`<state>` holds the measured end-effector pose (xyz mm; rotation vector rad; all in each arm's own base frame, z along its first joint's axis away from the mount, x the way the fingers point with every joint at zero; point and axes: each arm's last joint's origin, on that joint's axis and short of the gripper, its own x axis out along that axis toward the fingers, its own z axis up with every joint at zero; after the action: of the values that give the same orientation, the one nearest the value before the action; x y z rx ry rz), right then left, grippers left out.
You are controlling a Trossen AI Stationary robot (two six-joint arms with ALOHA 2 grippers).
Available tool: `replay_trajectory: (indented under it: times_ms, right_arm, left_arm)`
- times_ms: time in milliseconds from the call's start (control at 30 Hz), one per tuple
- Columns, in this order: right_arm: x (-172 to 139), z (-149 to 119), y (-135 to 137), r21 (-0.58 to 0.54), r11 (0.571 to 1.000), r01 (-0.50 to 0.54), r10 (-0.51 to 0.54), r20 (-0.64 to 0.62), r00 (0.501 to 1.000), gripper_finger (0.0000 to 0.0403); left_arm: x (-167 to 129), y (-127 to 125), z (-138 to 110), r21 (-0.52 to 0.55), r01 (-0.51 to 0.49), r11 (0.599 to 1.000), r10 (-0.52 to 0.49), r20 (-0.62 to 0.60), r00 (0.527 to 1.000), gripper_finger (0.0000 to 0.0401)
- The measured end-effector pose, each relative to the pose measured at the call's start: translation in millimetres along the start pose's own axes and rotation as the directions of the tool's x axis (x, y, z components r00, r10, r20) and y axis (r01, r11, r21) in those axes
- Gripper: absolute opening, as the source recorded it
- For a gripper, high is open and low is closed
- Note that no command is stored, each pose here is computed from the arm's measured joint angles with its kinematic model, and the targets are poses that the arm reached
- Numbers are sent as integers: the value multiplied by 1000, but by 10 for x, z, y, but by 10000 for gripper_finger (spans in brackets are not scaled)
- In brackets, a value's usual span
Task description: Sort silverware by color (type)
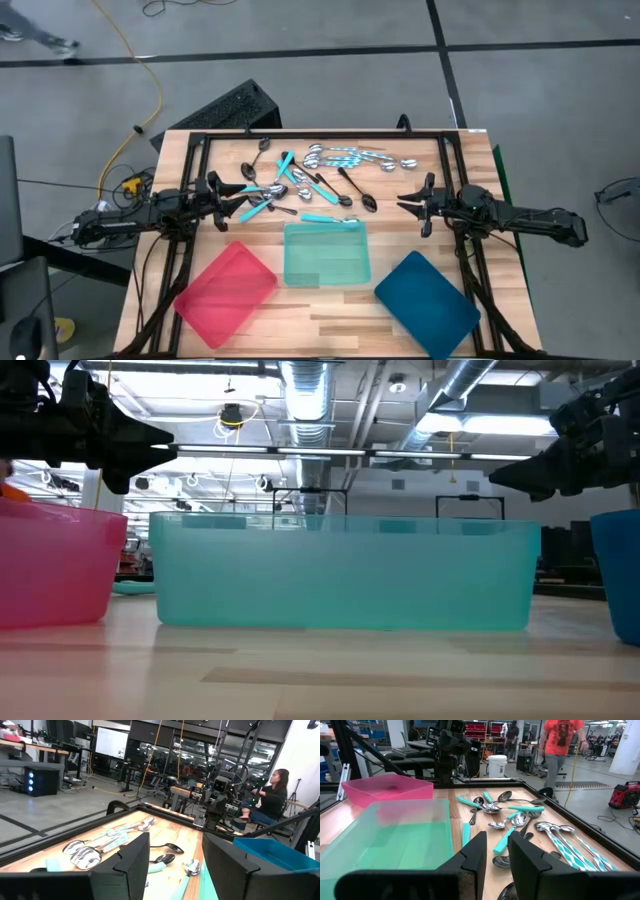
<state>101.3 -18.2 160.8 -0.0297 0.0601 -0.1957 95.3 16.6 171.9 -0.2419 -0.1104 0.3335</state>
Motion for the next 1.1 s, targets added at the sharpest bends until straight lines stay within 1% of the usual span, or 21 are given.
replay_trajectory:
  times_ms: [167, 200, 267, 367, 467, 600, 933, 1100]
  right_arm:
    - [0, 1, 0, 0, 1000, 0, 0, 0, 1000, 103]
    - [0, 1, 0, 0, 1000, 0, 0, 0, 1000, 103]
    - [0, 1, 0, 0, 1000, 0, 0, 1, 1000, 103]
    - [0, 0, 0, 0, 1000, 0, 0, 0, 1000, 103]
    - [0, 1, 0, 0, 1000, 0, 0, 0, 1000, 103]
    - [0, 1, 0, 0, 1000, 0, 0, 0, 1000, 103]
    - [0, 1, 0, 0, 1000, 0, 0, 1, 1000, 103]
    - [0, 0, 0, 0, 1000, 0, 0, 0, 1000, 103]
  left_arm:
    - [0, -1, 1, 2, 0, 1000, 0, 0, 1000, 167]
    - [0, 1, 1, 23, -4, 1000, 4, 2, 1000, 167]
    - [0, 7, 4, 115, -27, 993, 26, 8, 1000, 167]
    - [0, 11, 7, 246, -42, 968, 40, 13, 999, 167]
    - [0, 11, 7, 294, -42, 955, 40, 13, 999, 167]
    - [0, 11, 6, 287, -42, 957, 40, 13, 999, 167]
    - [-1, 13, 11, 170, -53, 984, 50, 20, 999, 167]
    - [0, 14, 10, 163, -54, 985, 51, 20, 999, 167]
